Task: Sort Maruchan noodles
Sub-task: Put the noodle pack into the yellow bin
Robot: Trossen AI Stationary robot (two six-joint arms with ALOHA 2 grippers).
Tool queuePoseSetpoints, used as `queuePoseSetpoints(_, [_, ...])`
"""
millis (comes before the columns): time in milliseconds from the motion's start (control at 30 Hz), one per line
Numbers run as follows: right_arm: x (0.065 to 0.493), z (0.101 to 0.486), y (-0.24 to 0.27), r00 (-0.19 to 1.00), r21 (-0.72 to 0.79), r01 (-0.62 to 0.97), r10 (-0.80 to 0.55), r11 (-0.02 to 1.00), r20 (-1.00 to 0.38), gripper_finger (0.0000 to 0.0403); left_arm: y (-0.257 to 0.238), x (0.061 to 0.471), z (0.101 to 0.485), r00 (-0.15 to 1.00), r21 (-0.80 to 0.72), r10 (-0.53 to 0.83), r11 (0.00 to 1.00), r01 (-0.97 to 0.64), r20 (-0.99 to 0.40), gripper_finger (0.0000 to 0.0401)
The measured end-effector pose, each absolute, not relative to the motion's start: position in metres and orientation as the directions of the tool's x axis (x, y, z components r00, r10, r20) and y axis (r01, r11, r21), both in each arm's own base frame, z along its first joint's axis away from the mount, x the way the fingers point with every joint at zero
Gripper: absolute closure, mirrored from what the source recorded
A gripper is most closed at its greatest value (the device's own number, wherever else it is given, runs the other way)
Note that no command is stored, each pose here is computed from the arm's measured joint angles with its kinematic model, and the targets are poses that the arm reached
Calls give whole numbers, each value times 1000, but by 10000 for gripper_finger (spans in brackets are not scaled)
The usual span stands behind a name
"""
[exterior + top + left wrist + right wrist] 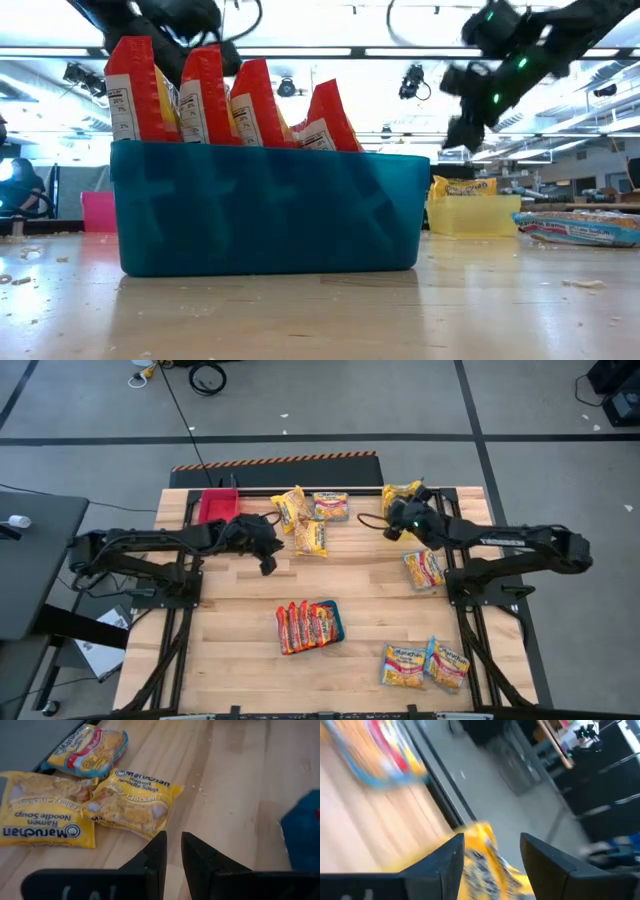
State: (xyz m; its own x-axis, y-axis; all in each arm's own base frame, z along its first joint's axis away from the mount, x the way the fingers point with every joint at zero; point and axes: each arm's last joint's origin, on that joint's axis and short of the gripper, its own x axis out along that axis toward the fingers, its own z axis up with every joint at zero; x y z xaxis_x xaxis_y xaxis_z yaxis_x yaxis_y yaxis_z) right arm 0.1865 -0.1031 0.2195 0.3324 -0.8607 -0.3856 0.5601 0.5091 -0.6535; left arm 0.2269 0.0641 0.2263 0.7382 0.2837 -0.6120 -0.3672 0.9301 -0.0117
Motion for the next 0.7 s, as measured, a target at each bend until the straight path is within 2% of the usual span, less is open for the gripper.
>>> queuePoseSetpoints(167, [189,234,-64,498,-461,645,-793,609,-350,203,71,245,208,745,-77,232,932,-355,-625,319])
queuePoseSetpoints(333, [195,236,-33,576,-334,621,-702,709,-420,203,82,262,183,721,-193,235,868,-458,-652,248])
queuePoseSetpoints(500, [206,235,-10,632,-279,571,-630,772,-451,203,105,266,164,627,-243,325,722,-648,-707,189])
queuePoseSetpoints(700, [219,230,2,653,-291,525,-598,800,-466,203,119,278,146,612,-310,341,629,-713,-714,173])
